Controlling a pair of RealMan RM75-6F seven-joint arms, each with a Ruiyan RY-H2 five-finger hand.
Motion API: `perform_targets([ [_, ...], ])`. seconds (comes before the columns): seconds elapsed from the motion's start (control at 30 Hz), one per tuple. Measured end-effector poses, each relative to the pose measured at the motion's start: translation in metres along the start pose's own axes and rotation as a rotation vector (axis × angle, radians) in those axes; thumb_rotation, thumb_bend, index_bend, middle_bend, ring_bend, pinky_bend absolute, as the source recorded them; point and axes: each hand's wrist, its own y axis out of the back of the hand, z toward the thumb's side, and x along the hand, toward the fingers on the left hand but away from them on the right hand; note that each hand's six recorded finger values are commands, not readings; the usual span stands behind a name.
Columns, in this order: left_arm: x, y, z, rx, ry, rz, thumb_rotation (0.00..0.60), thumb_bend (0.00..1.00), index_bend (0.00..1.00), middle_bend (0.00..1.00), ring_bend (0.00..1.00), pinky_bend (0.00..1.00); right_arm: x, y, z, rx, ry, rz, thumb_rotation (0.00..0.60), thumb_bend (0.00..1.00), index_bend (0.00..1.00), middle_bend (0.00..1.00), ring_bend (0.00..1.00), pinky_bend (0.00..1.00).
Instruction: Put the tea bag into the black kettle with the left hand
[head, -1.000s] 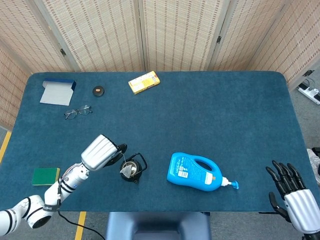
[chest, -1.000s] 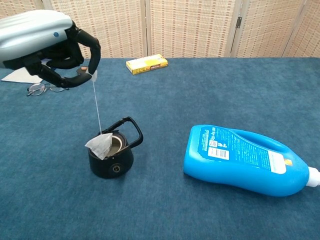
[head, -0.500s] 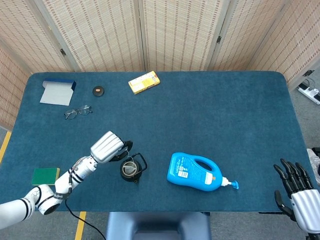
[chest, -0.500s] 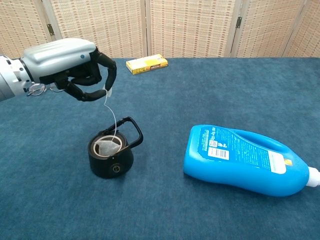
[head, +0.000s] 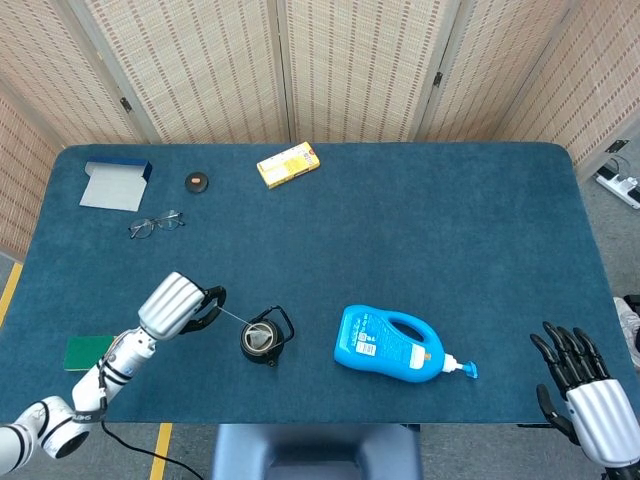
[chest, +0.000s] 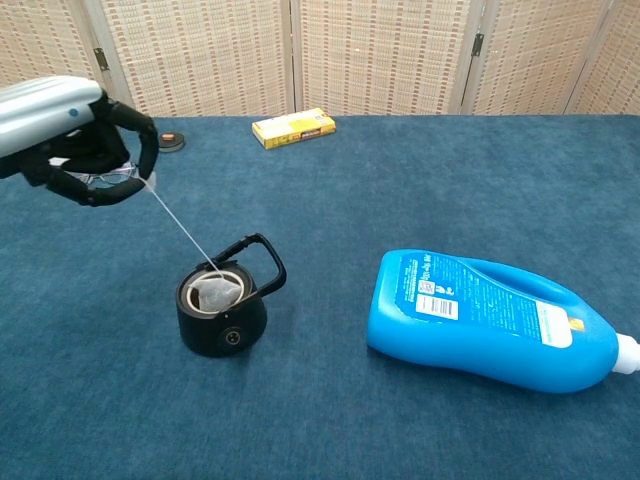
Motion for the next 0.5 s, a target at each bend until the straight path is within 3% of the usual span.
perform_targets([
  [0.27,-0.047,-0.019,-0.004,-0.077,0.061,-0.012,0.6,0.66,0.74,1.0,1.0,1.0,0.007,-0.005,0.014,0.021,0.05,0.002,0.6,0.58,0.0,0.0,0.0,0.0],
  [0.5,-0.065,-0.046,0.02,-0.172,0.017,-0.008,0.6,0.66,0.73,1.0,1.0,1.0,0.017,-0.004,0.023,0.032,0.084,-0.023,0.6,0.58,0.0,0.0,0.0,0.0],
])
